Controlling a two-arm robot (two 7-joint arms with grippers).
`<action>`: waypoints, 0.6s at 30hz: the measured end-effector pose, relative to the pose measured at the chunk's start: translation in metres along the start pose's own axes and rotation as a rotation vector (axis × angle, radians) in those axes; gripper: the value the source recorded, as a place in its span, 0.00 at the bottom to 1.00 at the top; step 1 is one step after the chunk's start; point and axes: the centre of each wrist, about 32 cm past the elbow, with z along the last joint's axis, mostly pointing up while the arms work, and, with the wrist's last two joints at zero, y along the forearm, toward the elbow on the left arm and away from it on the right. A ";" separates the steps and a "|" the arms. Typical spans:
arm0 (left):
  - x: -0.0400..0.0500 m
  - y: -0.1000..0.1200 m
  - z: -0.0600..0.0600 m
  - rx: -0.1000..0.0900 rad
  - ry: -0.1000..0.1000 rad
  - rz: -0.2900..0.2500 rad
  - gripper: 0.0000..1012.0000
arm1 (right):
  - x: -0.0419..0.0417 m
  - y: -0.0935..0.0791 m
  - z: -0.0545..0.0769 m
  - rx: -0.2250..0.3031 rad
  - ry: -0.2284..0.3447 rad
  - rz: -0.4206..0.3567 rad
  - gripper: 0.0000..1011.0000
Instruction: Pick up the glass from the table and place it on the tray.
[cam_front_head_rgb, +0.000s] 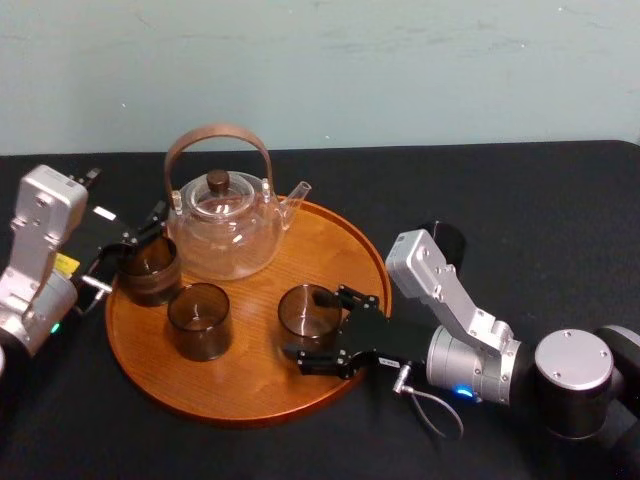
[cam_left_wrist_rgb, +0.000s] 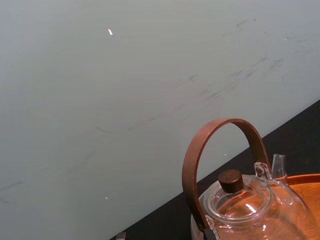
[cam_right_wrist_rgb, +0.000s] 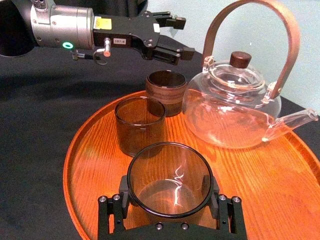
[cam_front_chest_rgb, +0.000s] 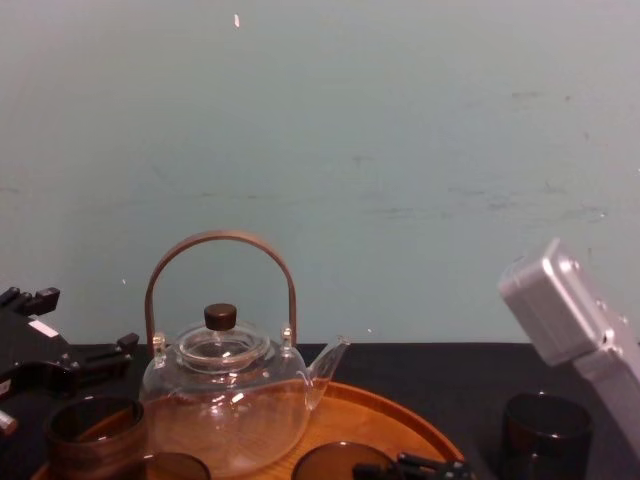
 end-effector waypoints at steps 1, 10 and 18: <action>0.0000 0.000 0.000 0.000 0.000 0.000 0.99 | 0.0000 0.001 0.000 -0.001 0.001 0.001 0.90; 0.0000 0.000 0.000 0.000 0.000 0.000 0.99 | -0.0007 0.006 -0.001 -0.013 -0.002 0.013 0.90; 0.0000 0.000 0.000 0.000 0.000 0.000 0.99 | -0.0016 0.008 -0.002 -0.029 -0.003 0.014 0.90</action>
